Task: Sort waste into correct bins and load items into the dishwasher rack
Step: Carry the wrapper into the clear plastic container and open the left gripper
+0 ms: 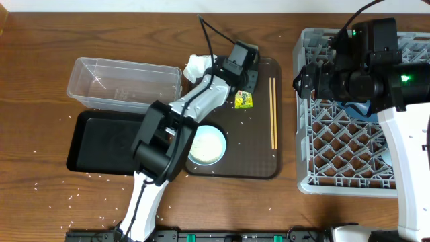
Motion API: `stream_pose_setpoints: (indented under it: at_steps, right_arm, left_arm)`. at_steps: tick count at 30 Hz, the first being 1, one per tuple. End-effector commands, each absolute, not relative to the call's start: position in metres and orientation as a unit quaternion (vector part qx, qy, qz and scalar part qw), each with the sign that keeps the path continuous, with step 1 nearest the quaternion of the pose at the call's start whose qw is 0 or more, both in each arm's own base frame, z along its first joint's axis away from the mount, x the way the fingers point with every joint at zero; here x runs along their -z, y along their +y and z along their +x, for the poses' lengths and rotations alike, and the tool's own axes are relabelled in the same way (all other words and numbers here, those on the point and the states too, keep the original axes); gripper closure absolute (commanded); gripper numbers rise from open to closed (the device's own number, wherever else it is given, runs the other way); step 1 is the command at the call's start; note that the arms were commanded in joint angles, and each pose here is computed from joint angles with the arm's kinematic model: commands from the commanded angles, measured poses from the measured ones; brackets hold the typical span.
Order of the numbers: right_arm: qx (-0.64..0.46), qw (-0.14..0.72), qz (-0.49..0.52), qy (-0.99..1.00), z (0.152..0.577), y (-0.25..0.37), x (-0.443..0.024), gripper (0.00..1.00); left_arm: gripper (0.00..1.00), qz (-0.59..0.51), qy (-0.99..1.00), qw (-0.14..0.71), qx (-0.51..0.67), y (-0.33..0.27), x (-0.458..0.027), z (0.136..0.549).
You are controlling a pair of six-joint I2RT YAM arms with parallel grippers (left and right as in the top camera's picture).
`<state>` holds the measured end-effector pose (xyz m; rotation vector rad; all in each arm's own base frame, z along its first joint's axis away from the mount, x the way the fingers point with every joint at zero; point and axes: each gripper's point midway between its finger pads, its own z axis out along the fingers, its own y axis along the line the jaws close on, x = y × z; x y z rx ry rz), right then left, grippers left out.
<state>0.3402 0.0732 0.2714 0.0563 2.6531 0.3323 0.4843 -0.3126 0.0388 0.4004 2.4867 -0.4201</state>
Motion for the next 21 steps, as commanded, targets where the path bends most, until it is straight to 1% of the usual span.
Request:
stream_pose_setpoints:
  at_steps: [1,4,7,10,13,17,21]
  right_arm:
    - [-0.121,0.231,0.012,0.965,0.339,0.078,-0.271,0.01]
    - [-0.121,0.229,0.012,0.966,0.338,0.077,-0.271,0.01]
    - [-0.120,0.227,0.012,0.966,0.337,0.077,-0.271,0.01]
    - [-0.121,0.228,0.012,0.966,0.337,0.077,-0.271,0.01]
    - [-0.121,0.229,0.012,0.966,0.338,0.077,-0.271,0.01]
    - [-0.121,0.229,0.011,0.966,0.338,0.078,-0.271,0.01]
    - [-0.121,0.230,0.011,0.966,0.338,0.078,-0.271,0.01]
  left_arm:
    - [0.94,0.162,0.932,0.282,0.161,-0.319,-0.028,0.482]
    - [0.93,0.169,0.929,0.289,0.157,-0.315,-0.035,0.485]
    - [0.94,0.173,0.928,0.298,0.143,-0.304,-0.054,0.486]
    - [0.94,0.161,0.930,0.307,0.120,-0.285,-0.085,0.485]
    - [0.94,0.178,0.929,0.309,0.104,-0.268,-0.117,0.474]
    - [0.94,0.149,0.933,0.324,0.050,-0.228,-0.160,0.465]
    - [0.94,0.127,0.931,0.340,0.039,-0.201,-0.193,0.460]
